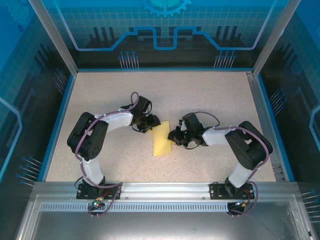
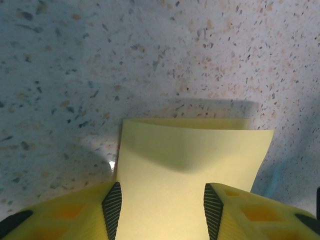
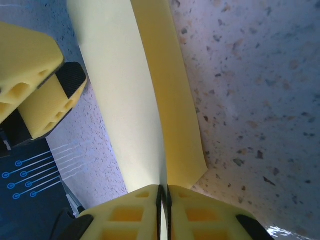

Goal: Fold a paper plane with a square sheet of paper (pick it up from the middle)
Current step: Rotate the paper at the center of the table.

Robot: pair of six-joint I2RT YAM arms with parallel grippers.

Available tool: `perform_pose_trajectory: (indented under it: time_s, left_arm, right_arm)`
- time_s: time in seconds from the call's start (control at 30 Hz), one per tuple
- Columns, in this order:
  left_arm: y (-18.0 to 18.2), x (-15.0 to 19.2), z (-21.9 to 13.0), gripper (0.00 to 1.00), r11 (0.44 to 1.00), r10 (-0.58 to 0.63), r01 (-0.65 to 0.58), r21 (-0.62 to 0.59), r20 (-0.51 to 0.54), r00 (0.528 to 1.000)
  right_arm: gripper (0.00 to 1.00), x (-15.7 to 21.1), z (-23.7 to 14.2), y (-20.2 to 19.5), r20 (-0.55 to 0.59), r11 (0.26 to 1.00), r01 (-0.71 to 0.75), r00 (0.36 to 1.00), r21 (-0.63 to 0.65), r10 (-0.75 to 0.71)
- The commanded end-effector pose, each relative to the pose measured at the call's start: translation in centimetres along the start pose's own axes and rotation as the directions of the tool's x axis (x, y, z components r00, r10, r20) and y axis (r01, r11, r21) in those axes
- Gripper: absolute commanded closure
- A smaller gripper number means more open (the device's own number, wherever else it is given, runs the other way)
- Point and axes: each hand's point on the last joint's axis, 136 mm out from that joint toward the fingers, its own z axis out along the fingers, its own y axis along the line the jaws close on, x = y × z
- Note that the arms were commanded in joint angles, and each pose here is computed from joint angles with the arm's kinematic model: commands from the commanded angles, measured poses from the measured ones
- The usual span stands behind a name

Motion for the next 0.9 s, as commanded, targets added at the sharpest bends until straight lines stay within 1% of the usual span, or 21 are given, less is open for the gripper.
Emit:
perform_pose_trajectory:
  time_s: [0.0,0.23,0.43,0.57,0.67,0.77,0.87]
  left_arm:
    - [-2.2,0.0,0.3,0.51,0.998,0.038,-0.036,0.059,-0.027,0.999]
    - [-3.0,-0.5,0.5,0.52,0.995,0.079,-0.078,0.056,-0.026,0.997]
    - [-3.4,-0.7,1.0,0.52,0.993,0.106,-0.103,0.062,-0.042,0.994]
    - [-3.5,-0.8,1.0,0.52,0.992,0.111,-0.108,0.067,-0.042,0.993]
    - [-3.9,-0.8,0.0,0.52,0.99,0.119,-0.118,0.078,-0.017,0.993]
    - [-3.8,-1.1,-1.4,0.5,0.99,0.123,-0.124,0.066,0.028,0.992]
    - [-2.9,-1.2,-2.3,0.49,0.993,0.11,-0.112,0.026,0.059,0.992]
  right_arm:
    - [0.85,0.4,0.2,-0.2,-0.002,1.0,-0.013,1.0,-0.002,0.013]
    - [0.73,0.1,-0.5,0.4,-0.042,0.998,0.062,0.997,-0.016,-0.062]
    - [0.71,-0.4,-0.6,1.4,-0.113,0.99,0.127,0.984,-0.068,-0.134]
    - [0.7,-0.9,-0.2,1.6,-0.136,0.988,0.142,0.979,-0.069,-0.15]
    - [0.71,-1.1,0.4,1.4,-0.153,0.986,0.151,0.975,-0.068,-0.16]
    - [0.74,-1.5,0.9,1.2,-0.166,0.984,0.164,0.971,-0.065,-0.172]
    - [0.78,-1.6,1.1,0.7,-0.179,0.984,0.162,0.969,-0.068,-0.172]
